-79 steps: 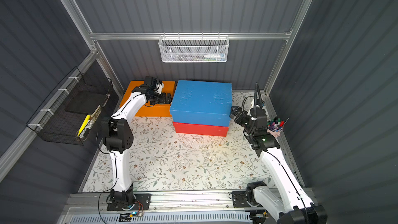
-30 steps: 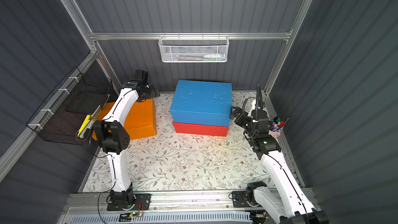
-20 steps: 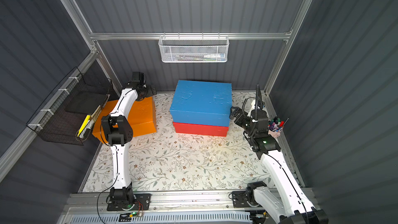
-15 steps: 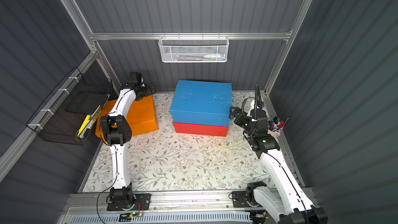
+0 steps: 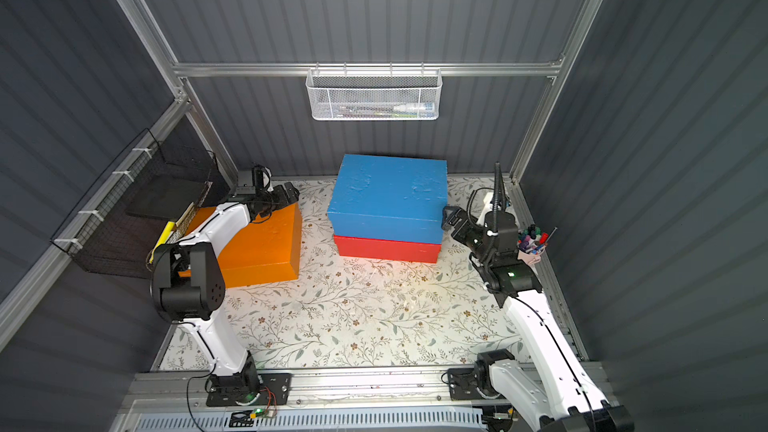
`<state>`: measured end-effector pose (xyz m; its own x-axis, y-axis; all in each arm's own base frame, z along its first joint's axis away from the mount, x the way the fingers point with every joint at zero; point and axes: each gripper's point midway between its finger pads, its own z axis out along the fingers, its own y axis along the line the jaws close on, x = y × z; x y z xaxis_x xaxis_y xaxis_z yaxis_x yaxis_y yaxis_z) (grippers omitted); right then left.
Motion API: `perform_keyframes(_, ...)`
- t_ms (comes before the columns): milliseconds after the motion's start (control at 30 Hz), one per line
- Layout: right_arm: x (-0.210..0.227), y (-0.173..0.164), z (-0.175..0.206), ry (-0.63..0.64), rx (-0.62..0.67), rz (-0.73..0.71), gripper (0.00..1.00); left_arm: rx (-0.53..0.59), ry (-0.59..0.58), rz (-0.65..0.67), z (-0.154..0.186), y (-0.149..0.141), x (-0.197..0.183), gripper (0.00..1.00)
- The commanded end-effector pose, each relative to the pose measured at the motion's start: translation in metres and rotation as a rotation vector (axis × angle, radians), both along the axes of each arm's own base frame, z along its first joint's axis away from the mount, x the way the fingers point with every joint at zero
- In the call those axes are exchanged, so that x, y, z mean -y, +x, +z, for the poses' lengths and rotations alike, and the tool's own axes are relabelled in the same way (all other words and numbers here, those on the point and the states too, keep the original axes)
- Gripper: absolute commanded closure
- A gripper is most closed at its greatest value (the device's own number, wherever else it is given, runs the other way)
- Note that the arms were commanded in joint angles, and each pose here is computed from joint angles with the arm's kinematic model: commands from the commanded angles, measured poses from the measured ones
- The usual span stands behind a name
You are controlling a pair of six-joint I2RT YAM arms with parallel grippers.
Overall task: Stack the shoeboxes
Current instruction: Move the shoebox to the center of the board.
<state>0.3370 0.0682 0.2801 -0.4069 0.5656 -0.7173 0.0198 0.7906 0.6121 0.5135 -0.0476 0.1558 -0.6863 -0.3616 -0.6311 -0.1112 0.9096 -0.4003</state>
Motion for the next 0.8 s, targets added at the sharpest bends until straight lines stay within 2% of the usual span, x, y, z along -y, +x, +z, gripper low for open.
perform_keyframes(0,-0.004,-0.007,0.003,0.012,0.004,0.024,0.01,-0.367,-0.08,0.024,-0.09,-0.082,0.011,0.01)
perform_keyframes(167,-0.015,-0.022,0.011,-0.066,0.017,0.034,0.01,-0.353,-0.088,0.015,-0.078,-0.117,0.018,0.01)
perform_keyframes(300,-0.044,-0.038,0.017,-0.118,0.035,0.084,0.01,-0.355,-0.107,-0.008,-0.073,-0.142,0.031,0.01)
perform_keyframes(433,-0.08,-0.05,0.018,-0.109,0.048,0.163,0.01,-0.395,-0.066,-0.012,-0.075,-0.17,0.041,0.01)
perform_keyframes(567,-0.118,-0.065,0.014,-0.093,0.055,0.238,0.01,-0.407,-0.148,-0.02,-0.078,-0.194,0.055,0.01)
perform_keyframes(767,-0.173,-0.094,0.016,-0.022,0.103,0.35,0.02,-0.332,-0.162,-0.02,-0.05,-0.22,0.057,0.01)
